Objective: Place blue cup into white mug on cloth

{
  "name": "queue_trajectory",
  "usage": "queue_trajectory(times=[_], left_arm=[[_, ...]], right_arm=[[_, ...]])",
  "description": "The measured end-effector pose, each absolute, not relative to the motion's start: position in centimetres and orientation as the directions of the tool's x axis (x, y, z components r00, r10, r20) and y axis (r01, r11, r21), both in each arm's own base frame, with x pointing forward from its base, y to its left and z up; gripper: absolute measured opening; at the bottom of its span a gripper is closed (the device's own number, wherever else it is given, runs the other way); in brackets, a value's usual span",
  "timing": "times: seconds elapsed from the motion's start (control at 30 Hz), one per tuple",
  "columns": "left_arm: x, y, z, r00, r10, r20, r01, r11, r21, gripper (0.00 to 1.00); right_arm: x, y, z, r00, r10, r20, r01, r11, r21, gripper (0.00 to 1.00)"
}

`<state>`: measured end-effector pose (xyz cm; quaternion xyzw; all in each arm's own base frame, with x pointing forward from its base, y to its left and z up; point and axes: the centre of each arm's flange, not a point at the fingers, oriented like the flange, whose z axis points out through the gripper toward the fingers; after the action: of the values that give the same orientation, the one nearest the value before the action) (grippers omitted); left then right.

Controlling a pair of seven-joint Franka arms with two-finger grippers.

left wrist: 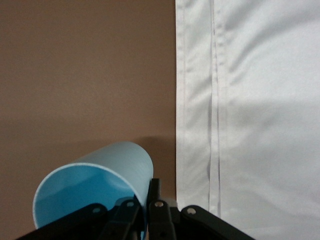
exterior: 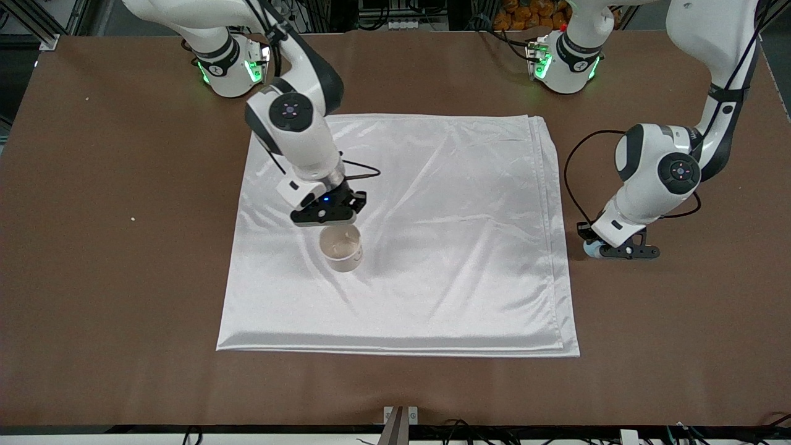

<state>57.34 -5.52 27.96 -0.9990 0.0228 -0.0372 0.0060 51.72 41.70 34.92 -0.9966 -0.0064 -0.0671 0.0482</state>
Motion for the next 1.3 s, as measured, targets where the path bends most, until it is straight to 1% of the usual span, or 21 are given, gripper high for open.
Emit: queue_trajectory(times=[0.13,0.3,0.53,0.9,1.17,1.2,1.27,1.3], left_arm=[[58.0,-5.4,30.3,0.994,-0.043,0.101,-0.042,-0.999,-0.016,0.04],[59.0,-5.3,33.3,0.995,-0.044,0.088,-0.042,-0.999,-0.027,0.04],[60.2,-5.2,36.9,0.995,-0.063,0.071,-0.059,-0.996,-0.065,0.04],[59.6,-6.2,42.2,0.992,-0.079,0.094,-0.072,-0.995,-0.076,0.04],[58.9,-8.7,43.7,0.987,-0.121,0.103,-0.113,-0.991,-0.075,0.04],[58.8,-9.1,43.7,0.987,-0.126,0.103,-0.119,-0.990,-0.074,0.04],[58.6,-9.7,43.7,0.986,-0.135,0.097,-0.129,-0.989,-0.074,0.04],[58.5,-9.9,43.7,0.986,-0.139,0.093,-0.132,-0.988,-0.074,0.04]], right_arm=[[51.2,45.5,33.9,0.991,0.018,0.132,0.033,-0.993,-0.116,0.19],[50.7,49.3,32.3,0.991,0.044,0.123,0.061,-0.989,-0.136,0.19],[48.5,53.1,29.0,0.996,0.030,0.082,0.041,-0.990,-0.136,0.19],[47.1,54.5,25.9,0.998,0.042,0.041,0.047,-0.991,-0.124,0.19],[46.5,54.9,24.5,0.998,0.056,0.030,0.059,-0.992,-0.111,0.19],[46.4,54.9,24.3,0.998,0.056,0.028,0.059,-0.992,-0.110,0.19],[46.2,55.0,24.1,0.998,0.049,0.025,0.052,-0.993,-0.108,0.25],[46.2,55.1,24.0,0.999,0.045,0.025,0.047,-0.993,-0.108,0.33]])
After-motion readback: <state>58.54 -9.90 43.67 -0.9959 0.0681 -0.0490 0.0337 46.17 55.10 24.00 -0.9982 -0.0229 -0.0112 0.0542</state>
